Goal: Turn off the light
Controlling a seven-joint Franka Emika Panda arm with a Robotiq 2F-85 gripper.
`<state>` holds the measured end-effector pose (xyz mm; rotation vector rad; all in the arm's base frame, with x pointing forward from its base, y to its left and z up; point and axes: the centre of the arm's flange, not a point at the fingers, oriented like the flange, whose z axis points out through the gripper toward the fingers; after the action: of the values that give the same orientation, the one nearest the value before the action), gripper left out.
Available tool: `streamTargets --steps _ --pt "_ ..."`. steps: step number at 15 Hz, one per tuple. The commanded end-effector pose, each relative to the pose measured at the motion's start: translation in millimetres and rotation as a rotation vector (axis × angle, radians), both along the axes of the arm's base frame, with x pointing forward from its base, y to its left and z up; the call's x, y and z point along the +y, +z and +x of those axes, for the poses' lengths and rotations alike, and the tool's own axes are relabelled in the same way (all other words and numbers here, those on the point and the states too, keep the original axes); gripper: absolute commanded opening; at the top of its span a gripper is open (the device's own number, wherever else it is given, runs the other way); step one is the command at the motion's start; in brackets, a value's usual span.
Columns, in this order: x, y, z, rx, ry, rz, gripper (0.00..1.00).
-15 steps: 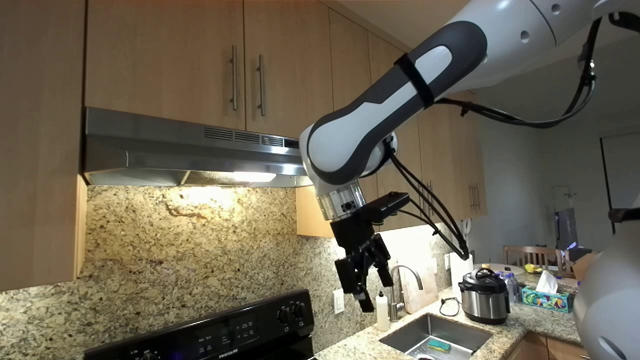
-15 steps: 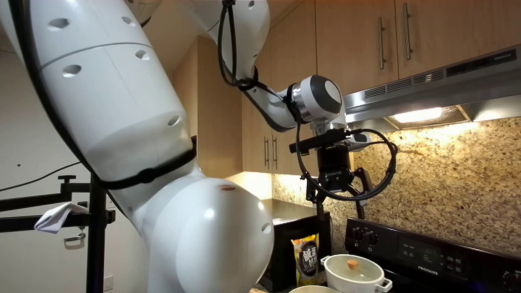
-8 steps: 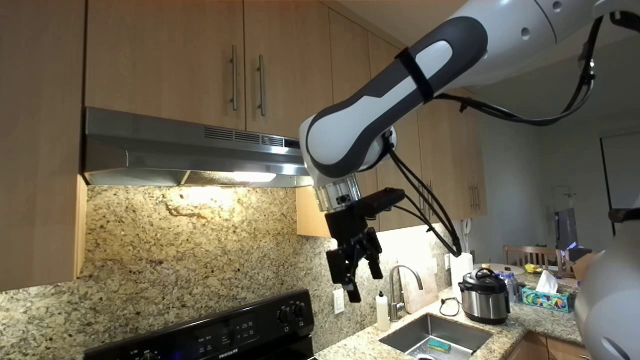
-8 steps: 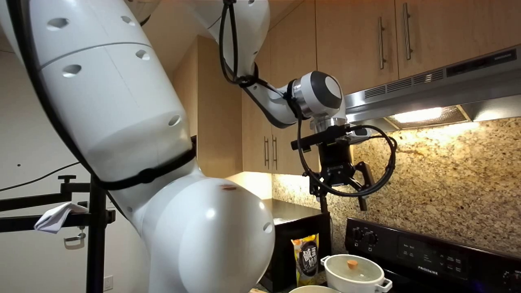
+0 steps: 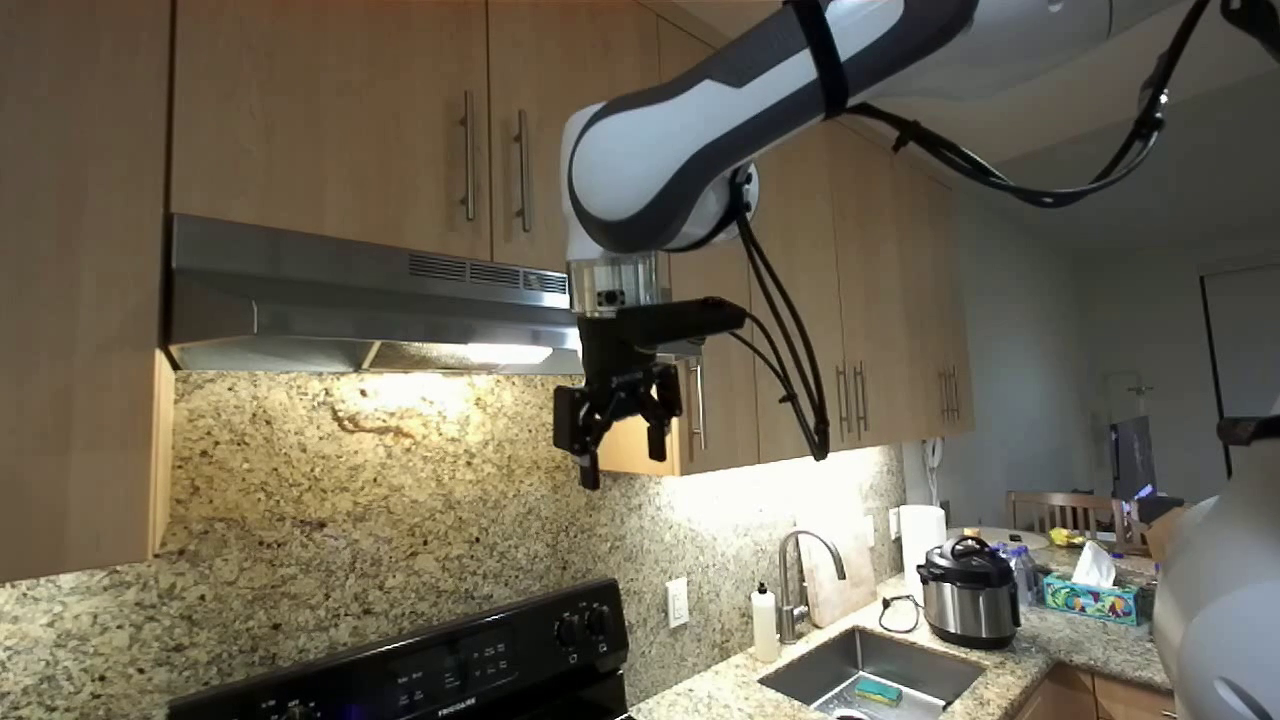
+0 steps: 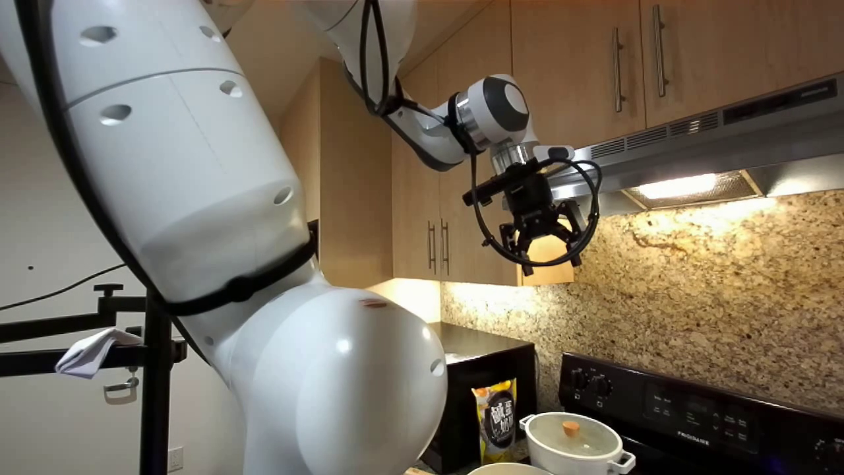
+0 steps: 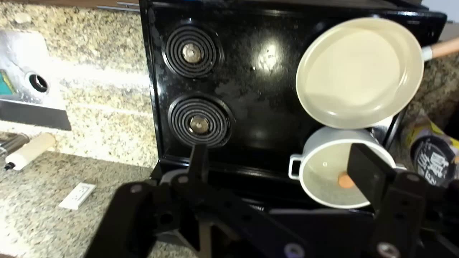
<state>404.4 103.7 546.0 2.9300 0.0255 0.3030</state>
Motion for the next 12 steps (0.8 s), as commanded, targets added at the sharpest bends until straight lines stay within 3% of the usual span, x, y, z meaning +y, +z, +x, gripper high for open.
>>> streamTargets --steps 1,7,8,12 --pt "12.6 30.0 31.4 -0.146 -0.112 -0.026 1.0" --pt "0.5 67.4 66.9 -0.415 -0.299 -0.068 1.0" --pt "-3.0 61.2 52.1 -0.341 -0.243 -0.039 1.0" --pt "-4.0 69.0 59.7 -0.385 -0.275 -0.049 1.0"
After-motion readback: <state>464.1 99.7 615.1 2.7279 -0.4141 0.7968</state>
